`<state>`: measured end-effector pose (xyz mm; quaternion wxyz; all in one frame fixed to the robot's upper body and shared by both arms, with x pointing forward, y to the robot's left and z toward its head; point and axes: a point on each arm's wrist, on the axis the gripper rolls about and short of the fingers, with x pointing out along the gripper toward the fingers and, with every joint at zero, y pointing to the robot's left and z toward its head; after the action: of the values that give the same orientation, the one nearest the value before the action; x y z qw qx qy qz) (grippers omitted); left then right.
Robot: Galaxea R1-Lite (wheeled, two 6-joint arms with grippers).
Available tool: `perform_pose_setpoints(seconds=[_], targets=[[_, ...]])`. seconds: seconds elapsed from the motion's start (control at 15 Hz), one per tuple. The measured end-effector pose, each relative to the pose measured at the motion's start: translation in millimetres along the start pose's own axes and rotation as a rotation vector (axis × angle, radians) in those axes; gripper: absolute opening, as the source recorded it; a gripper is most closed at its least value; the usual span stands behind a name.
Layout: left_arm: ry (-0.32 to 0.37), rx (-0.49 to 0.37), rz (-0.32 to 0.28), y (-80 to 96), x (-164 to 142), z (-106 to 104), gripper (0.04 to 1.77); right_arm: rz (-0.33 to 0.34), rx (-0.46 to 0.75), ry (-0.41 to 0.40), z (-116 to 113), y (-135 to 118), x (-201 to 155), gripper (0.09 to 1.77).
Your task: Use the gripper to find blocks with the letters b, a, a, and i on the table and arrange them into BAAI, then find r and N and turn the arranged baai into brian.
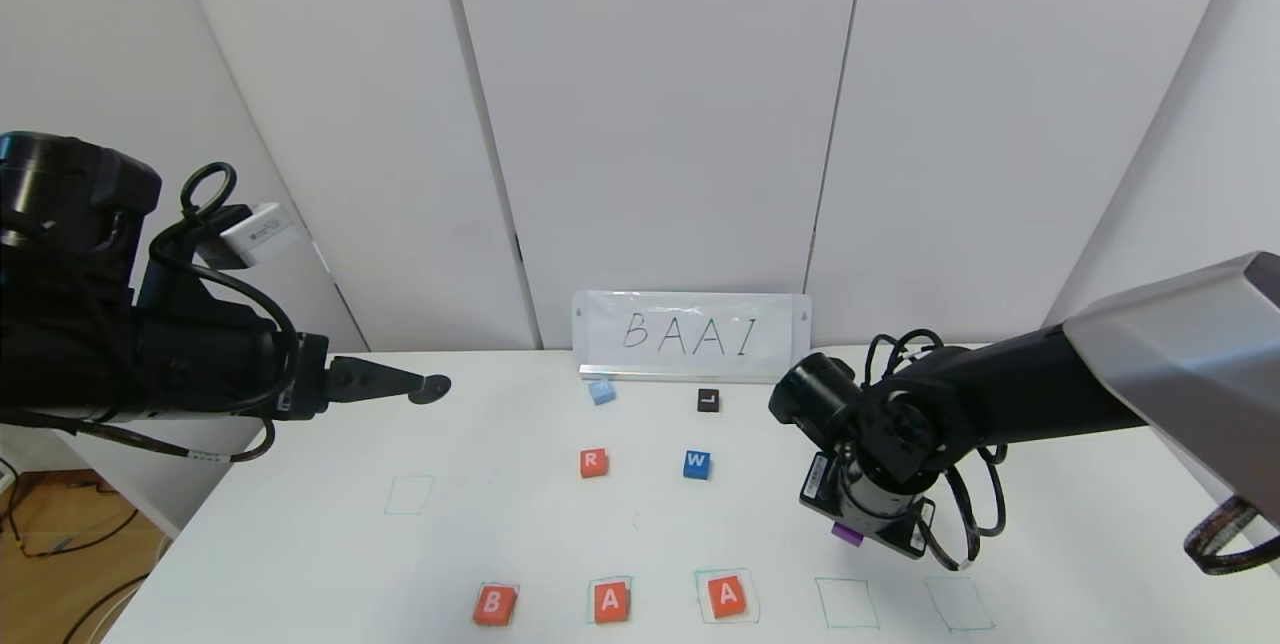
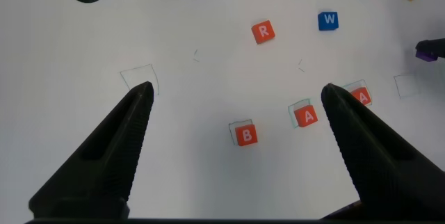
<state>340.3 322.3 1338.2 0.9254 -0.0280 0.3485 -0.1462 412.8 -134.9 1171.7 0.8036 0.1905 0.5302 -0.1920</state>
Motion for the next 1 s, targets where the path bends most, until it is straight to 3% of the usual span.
perform_pose_setpoints(seconds=[0.33, 0.6, 1.0], targets=[[0.000, 0.000, 0.001, 0.1, 0.0, 0.2, 1.72, 0.021, -0.155, 0.005, -14.9, -11.7, -7.6, 0.55], [0.000, 0.000, 0.000, 0.1, 0.0, 0.2, 1.72, 0.108, -0.276, 0.013, -29.0, -17.2, -4.8, 0.55], [-0.001, -0.001, 0.002, 0.4, -0.2, 0.3, 1.72, 0.082, -0.417, 0.031, -43.2, -29.0, -0.3, 0.55]])
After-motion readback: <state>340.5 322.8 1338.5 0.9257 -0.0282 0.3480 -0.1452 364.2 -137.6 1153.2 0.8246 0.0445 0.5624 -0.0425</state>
